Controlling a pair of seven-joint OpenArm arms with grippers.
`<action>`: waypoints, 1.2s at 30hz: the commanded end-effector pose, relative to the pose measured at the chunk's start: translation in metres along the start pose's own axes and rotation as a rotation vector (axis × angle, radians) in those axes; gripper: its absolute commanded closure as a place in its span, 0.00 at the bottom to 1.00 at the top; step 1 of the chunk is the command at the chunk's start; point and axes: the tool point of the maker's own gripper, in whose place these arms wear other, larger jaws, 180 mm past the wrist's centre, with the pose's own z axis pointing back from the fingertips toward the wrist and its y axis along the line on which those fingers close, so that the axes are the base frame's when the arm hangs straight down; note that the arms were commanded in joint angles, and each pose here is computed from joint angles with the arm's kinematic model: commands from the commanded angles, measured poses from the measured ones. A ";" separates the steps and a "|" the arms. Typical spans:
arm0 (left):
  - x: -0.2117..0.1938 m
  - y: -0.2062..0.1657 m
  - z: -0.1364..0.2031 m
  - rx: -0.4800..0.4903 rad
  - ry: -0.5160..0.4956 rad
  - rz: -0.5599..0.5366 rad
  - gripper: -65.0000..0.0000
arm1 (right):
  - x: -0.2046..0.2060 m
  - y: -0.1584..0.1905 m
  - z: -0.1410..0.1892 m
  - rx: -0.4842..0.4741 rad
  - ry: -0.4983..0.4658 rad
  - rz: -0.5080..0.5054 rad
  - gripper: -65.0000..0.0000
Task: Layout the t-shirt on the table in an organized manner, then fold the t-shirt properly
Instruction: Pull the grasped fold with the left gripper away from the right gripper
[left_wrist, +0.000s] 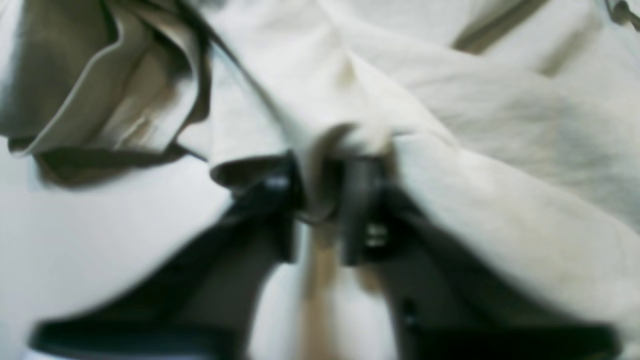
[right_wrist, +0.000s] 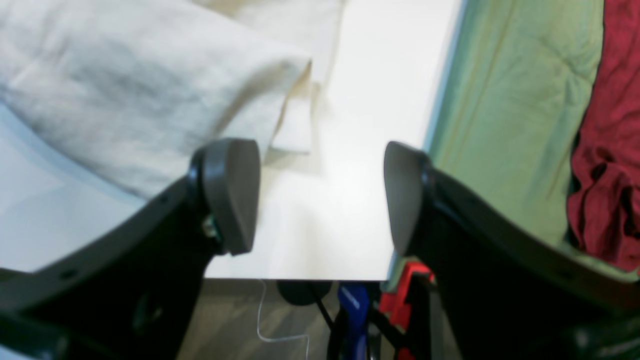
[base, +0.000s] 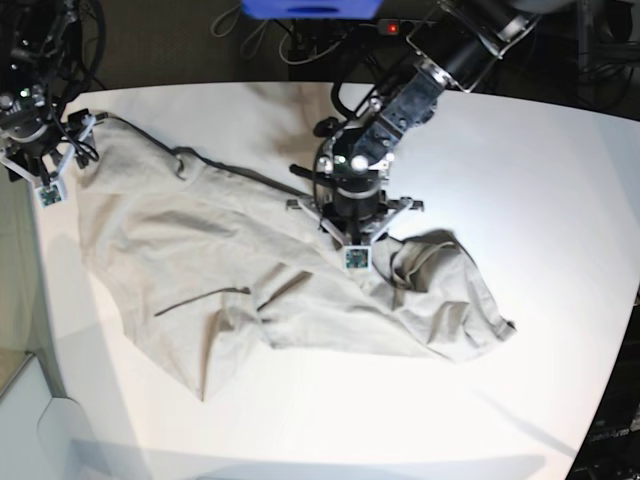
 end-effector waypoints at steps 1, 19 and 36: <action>0.020 -0.002 0.002 0.007 -0.055 0.024 1.00 | 0.007 -0.006 0.003 -0.012 -0.026 0.017 0.39; 0.002 0.085 0.078 0.043 -0.003 0.150 0.99 | 0.012 -0.008 0.003 -0.015 -0.037 0.013 0.39; -0.088 0.250 0.156 0.383 0.223 0.006 0.99 | 0.021 0.021 -0.003 0.053 -0.052 0.035 0.39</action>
